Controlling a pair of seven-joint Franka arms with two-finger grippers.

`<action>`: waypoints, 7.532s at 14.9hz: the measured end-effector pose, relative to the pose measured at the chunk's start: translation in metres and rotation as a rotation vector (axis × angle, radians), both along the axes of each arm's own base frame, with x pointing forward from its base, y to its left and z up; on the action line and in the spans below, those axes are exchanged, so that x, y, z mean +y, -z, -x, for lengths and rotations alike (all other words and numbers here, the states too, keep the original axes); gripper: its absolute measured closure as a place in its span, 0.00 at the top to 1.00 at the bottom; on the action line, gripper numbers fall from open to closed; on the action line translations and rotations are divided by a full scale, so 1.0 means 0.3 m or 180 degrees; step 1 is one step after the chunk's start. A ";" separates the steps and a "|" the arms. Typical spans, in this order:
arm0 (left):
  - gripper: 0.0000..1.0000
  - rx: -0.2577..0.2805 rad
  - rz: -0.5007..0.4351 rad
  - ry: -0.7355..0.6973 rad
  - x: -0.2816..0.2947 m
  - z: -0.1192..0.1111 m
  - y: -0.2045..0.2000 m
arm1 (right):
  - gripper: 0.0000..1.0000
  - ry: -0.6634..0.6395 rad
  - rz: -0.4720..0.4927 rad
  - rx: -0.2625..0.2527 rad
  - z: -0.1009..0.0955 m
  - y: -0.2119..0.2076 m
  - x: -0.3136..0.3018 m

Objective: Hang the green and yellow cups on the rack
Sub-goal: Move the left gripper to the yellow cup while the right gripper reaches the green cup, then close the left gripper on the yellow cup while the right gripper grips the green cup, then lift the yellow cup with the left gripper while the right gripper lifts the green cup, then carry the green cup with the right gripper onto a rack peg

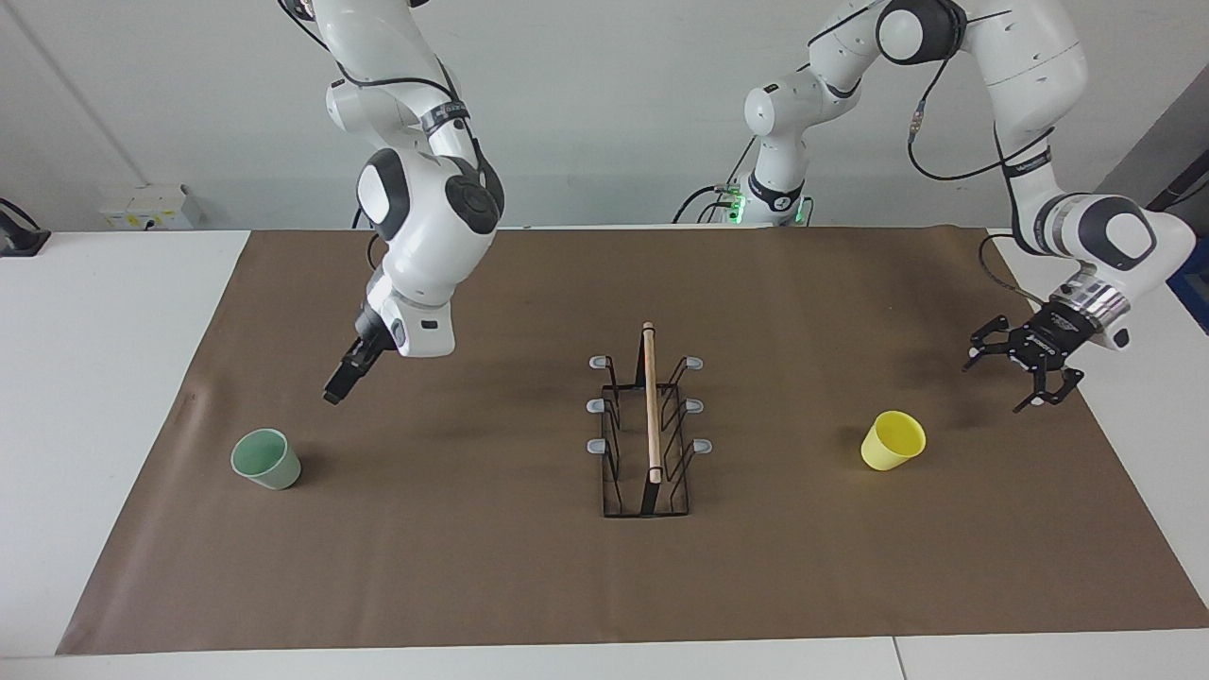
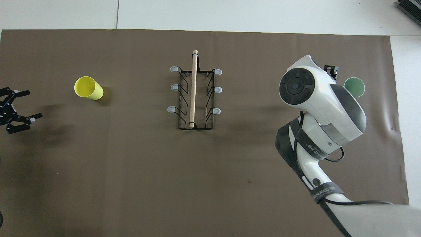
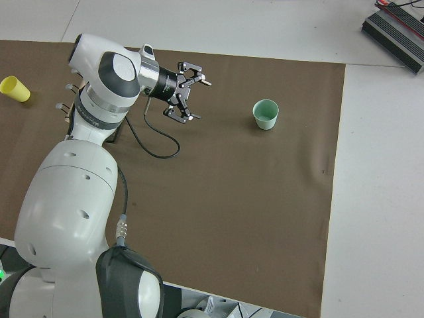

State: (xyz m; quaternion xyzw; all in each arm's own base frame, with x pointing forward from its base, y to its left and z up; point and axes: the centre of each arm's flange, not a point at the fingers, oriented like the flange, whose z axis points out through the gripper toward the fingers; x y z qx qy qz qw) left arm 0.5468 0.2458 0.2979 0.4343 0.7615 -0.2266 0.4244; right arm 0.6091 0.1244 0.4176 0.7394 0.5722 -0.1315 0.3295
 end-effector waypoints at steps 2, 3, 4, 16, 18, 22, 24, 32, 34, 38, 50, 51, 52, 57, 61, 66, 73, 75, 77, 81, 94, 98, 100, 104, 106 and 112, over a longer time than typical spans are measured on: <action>1.00 -0.0032 0.0091 -0.0174 -0.059 0.062 0.065 | 1.00 -0.0110 0.0151 0.0018 -0.004 0.044 -0.032; 1.00 -0.0062 0.0104 -0.0230 -0.089 0.080 0.086 | 1.00 -0.0199 0.0236 0.0040 -0.008 0.047 -0.052; 1.00 -0.0104 0.0102 -0.0272 -0.125 0.086 0.102 | 1.00 -0.0321 0.0317 0.0064 -0.017 0.048 -0.078; 1.00 -0.0252 0.0102 -0.0669 -0.395 0.009 0.138 | 1.00 -0.1102 0.1012 0.0658 -0.025 0.515 -0.096; 1.00 -0.0251 0.0119 -0.0739 -0.421 0.003 0.142 | 1.00 -0.1212 0.1135 0.0655 -0.022 0.556 -0.097; 1.00 -0.0254 0.0098 -0.0839 -0.490 -0.008 0.156 | 1.00 -0.1401 0.1370 0.0643 0.005 0.613 -0.111; 1.00 -0.0260 0.0094 -0.0889 -0.509 -0.010 0.161 | 1.00 -0.1436 0.1446 0.0640 0.006 0.618 -0.132; 1.00 -0.0277 0.0053 -0.0960 -0.582 -0.013 0.202 | 1.00 -0.1418 0.1558 0.0424 -0.015 0.622 -0.256; 1.00 -0.0292 0.0036 -0.0971 -0.570 -0.011 0.219 | 1.00 -0.1437 0.1566 0.0372 -0.013 0.631 -0.286; 1.00 -0.0393 0.0090 -0.0905 -0.578 -0.025 0.213 | 1.00 -0.1492 0.1576 0.0268 -0.009 0.646 -0.334; 1.00 -0.0646 0.0162 -0.0837 -0.554 -0.042 0.244 | 1.00 -0.1589 0.1578 0.0060 0.017 0.688 -0.469; 1.00 -0.0660 0.0165 -0.0844 -0.556 -0.045 0.244 | 1.00 -0.1597 0.1584 0.0035 0.019 0.690 -0.482; 1.00 -0.0676 0.0159 -0.0846 -0.558 -0.046 0.250 | 1.00 -0.1619 0.1583 0.0016 0.021 0.693 -0.491; 1.00 -0.0720 0.0155 -0.0875 -0.560 -0.066 0.265 | 1.00 -0.1731 0.1636 -0.0014 0.034 0.708 -0.535; 1.00 -0.0765 0.0162 -0.0868 -0.575 -0.086 0.260 | 0.69 -0.1774 0.1648 0.0000 0.040 0.713 -0.542; 1.00 -0.0777 0.0149 -0.0824 -0.630 -0.094 0.283 | 0.65 -0.1788 0.1644 -0.0003 0.040 0.714 -0.535; 0.64 -0.0912 0.0028 -0.0739 -0.637 -0.105 0.290 | 0.63 -0.1449 0.1351 -0.0045 0.000 0.590 -0.457; 0.64 -0.0962 -0.0002 -0.0734 -0.628 -0.114 0.280 | 0.63 -0.1248 0.1137 -0.0010 -0.007 0.525 -0.439; 0.64 -0.1045 -0.0090 -0.0644 -0.608 -0.133 0.252 | 0.63 -0.1064 0.0799 0.0052 -0.008 0.451 -0.383; 0.63 -0.1272 -0.0493 -0.0190 -0.508 -0.194 0.121 | 0.63 -0.0687 0.0144 0.0045 0.021 0.281 -0.200; 0.63 -0.1602 -0.2496 0.2113 -0.441 -0.372 -0.338 | 0.63 0.0759 -0.2622 -0.0195 0.112 -0.191 0.111; 0.63 -0.1493 -0.3114 0.2703 -0.514 -0.412 -0.431 | 0.63 0.0786 -0.3291 -0.0215 0.095 -0.231 0.139; 0.63 -0.1409 -0.3423 0.2901 -0.529 -0.423 -0.489 | 0.63 0.0751 -0.3746 -0.0215 0.083 -0.249 0.134; 0.63 -0.1302 -0.3882 0.3273 -0.586 -0.418 -0.562 | 0.63 0.0849 -0.4351 -0.0322 0.059 -0.269 0.092; 0.63 -0.1176 -0.4133 0.3407 -0.619 -0.413 -0.592 | 0.63 0.0865 -0.4700 -0.0416 0.055 -0.271 0.092; 0.63 -0.0751 -0.4742 0.3753 -0.743 -0.381 -0.667 | 0.63 0.0676 -0.5764 -0.0671 0.133 -0.136 0.090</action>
